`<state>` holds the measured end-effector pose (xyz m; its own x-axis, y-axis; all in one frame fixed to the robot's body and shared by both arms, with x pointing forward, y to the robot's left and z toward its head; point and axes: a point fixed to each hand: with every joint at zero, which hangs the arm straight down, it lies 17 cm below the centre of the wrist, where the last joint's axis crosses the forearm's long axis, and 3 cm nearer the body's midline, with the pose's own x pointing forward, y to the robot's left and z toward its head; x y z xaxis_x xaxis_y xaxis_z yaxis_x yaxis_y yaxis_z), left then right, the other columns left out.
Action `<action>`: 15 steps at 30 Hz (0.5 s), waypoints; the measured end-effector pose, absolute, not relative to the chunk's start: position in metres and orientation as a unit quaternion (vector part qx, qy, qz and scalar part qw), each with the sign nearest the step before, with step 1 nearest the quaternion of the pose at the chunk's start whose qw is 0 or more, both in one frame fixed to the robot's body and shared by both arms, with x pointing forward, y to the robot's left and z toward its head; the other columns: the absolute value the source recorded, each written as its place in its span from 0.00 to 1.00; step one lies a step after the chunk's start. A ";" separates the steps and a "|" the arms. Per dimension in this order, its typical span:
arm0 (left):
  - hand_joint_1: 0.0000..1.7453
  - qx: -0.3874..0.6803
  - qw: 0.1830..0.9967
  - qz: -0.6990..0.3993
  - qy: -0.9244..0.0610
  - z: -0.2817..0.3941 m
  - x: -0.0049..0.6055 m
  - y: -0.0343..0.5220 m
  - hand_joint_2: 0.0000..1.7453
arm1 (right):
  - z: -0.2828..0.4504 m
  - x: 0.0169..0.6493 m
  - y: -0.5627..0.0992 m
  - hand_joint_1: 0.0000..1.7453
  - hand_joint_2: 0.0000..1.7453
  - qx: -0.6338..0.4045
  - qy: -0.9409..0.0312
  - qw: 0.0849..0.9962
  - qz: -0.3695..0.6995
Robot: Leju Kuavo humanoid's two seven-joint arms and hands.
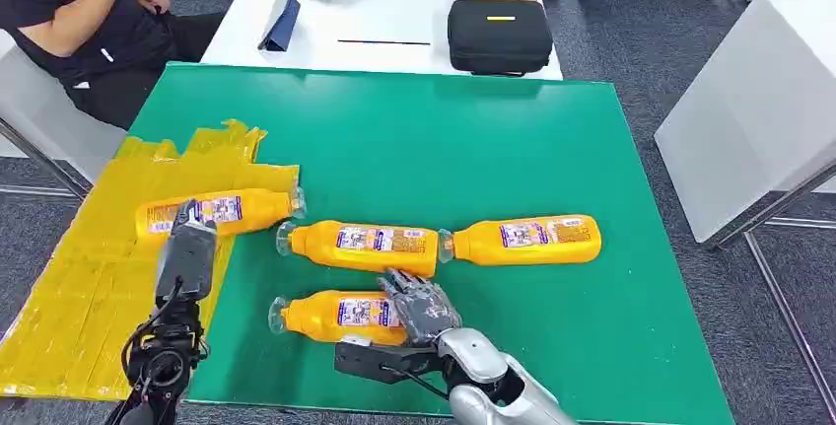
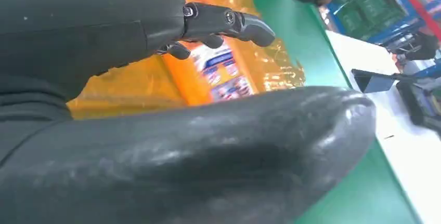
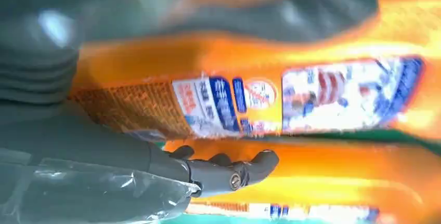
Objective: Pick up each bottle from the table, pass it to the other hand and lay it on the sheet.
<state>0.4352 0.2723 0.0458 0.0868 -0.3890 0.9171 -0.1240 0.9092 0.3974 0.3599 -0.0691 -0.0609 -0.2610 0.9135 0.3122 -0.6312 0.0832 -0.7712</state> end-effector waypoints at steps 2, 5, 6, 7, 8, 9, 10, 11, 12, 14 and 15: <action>0.00 0.181 0.714 -0.072 -0.673 0.048 0.431 0.272 0.00 | -0.068 0.359 -0.071 0.00 1.00 -0.169 -0.426 0.576 0.677; 0.00 0.173 0.712 -0.046 -0.679 0.055 0.428 0.272 0.00 | -0.085 0.351 -0.072 1.00 1.00 -0.169 -0.389 0.557 0.714; 0.00 0.172 0.712 -0.042 -0.680 0.055 0.428 0.272 0.00 | -0.087 0.351 -0.072 1.00 1.00 -0.167 -0.385 0.553 0.720; 0.00 0.171 0.712 -0.039 -0.680 0.056 0.427 0.272 0.00 | -0.091 0.348 -0.071 1.00 1.00 -0.161 -0.377 0.549 0.728; 0.00 0.169 0.712 -0.034 -0.680 0.056 0.427 0.273 0.00 | -0.093 0.345 -0.068 1.00 1.00 -0.154 -0.374 0.546 0.734; 0.00 0.168 0.713 -0.031 -0.680 0.056 0.427 0.272 0.00 | -0.095 0.345 -0.067 1.00 1.00 -0.149 -0.372 0.545 0.736; 0.00 0.166 0.714 -0.028 -0.680 0.056 0.427 0.272 0.00 | -0.095 0.345 -0.067 1.00 1.00 -0.145 -0.372 0.546 0.737; 0.00 0.165 0.714 -0.027 -0.680 0.056 0.427 0.271 0.00 | -0.095 0.345 -0.065 1.00 1.00 -0.140 -0.370 0.547 0.737; 0.00 0.163 0.714 -0.025 -0.680 0.056 0.427 0.271 0.00 | -0.095 0.345 -0.065 1.00 1.00 -0.138 -0.369 0.548 0.738; 0.00 0.161 0.714 -0.020 -0.681 0.057 0.427 0.271 0.00 | -0.095 0.344 -0.065 1.00 1.00 -0.133 -0.366 0.549 0.739; 0.00 0.160 0.714 -0.018 -0.681 0.057 0.427 0.271 0.00 | -0.094 0.344 -0.064 1.00 1.00 -0.132 -0.366 0.550 0.739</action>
<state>0.4270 0.2707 0.0570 0.0709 -0.2436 0.9673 -0.1928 0.9481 0.2528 0.3440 -0.0643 -0.0944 -0.3607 0.9095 0.2066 -0.7156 -0.1278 -0.6867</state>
